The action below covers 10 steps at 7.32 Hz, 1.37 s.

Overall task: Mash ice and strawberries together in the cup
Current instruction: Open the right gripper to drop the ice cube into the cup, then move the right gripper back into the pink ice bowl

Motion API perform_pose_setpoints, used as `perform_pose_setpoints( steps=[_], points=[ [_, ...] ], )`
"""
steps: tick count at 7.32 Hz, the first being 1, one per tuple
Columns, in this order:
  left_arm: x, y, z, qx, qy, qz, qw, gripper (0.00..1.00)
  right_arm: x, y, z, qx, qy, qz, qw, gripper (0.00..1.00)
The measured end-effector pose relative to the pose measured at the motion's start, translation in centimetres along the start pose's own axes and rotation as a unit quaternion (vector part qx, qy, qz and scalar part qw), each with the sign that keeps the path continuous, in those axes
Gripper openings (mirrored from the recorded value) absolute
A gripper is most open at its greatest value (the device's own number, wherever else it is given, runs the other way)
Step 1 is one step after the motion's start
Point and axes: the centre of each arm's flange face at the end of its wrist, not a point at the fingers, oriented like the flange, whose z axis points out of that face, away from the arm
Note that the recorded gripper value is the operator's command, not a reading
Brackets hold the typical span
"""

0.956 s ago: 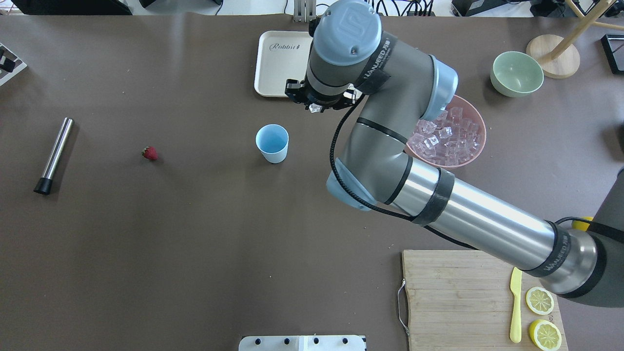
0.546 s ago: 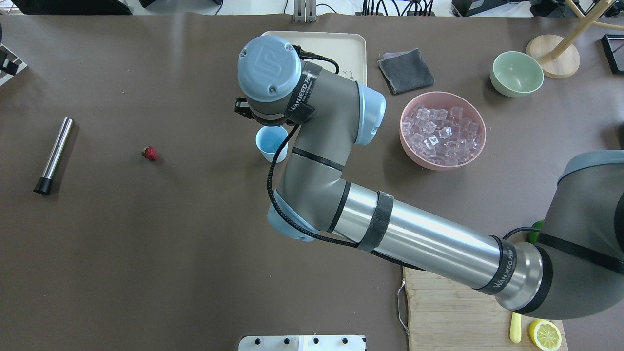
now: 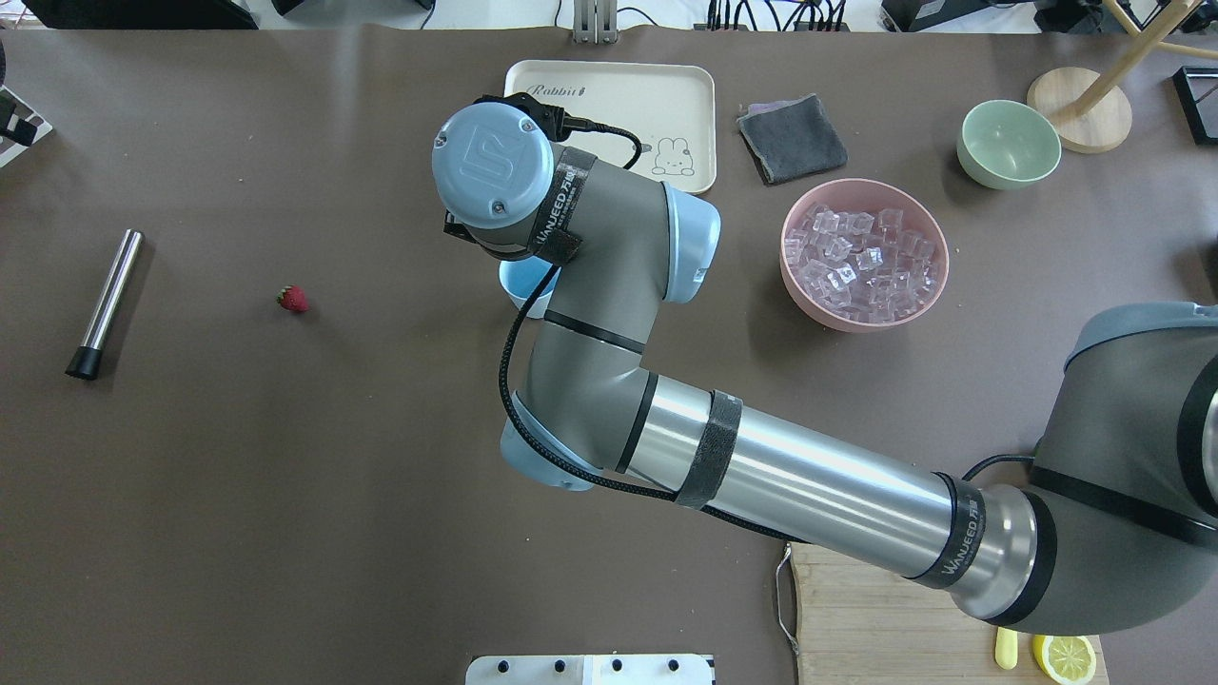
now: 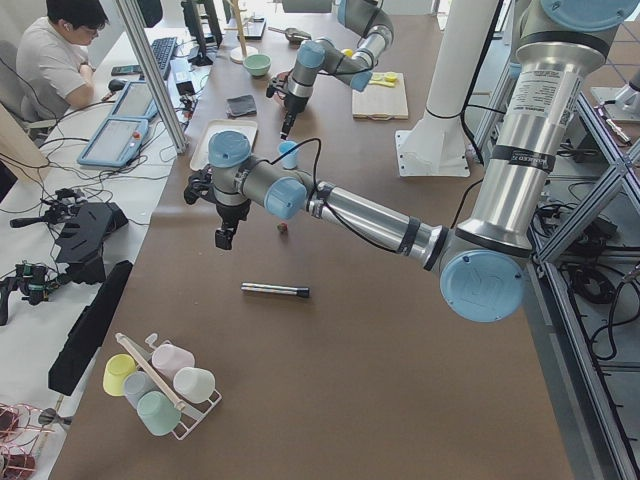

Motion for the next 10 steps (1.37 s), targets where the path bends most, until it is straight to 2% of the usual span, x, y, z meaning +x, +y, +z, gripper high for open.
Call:
perform_pose_setpoints(
  steps=[1,2,3,6,7,8,9,10],
  points=[
    [0.1,0.0,-0.1,0.001,0.0,0.001,1.0,0.98,0.1,0.2,0.2,0.002,-0.004,0.0,1.0,0.81],
    [0.1,0.0,-0.2,0.002,0.0,0.001,1.0,0.98,0.4,0.2,0.3,0.003,-0.006,-0.001,1.0,0.9],
    [0.2,0.0,-0.2,0.002,0.0,0.002,1.0,0.98,0.9,0.4,0.3,0.004,-0.008,-0.003,1.0,0.95],
    [0.2,0.0,-0.3,0.002,0.001,0.002,1.0,0.98,2.4,-0.7,-1.4,0.007,-0.021,-0.008,0.9997,0.93],
    [0.3,0.0,-0.3,0.003,0.001,0.002,1.0,0.98,5.8,-2.6,-2.4,-0.003,-0.029,-0.013,0.9995,0.93],
    [0.3,-0.1,-0.4,0.004,0.001,0.002,1.0,0.98,11.5,-5.2,-3.7,-0.027,-0.037,-0.029,0.9985,0.92],
    [0.5,-0.2,-0.5,0.005,0.001,0.003,1.0,0.98,18.3,-7.1,-4.8,-0.048,-0.041,-0.058,0.9963,0.92],
    [0.7,-0.4,-0.6,0.006,0.002,0.004,1.0,0.98,24.4,-7.6,-5.0,-0.062,-0.035,-0.098,0.9926,0.91]
  ],
)
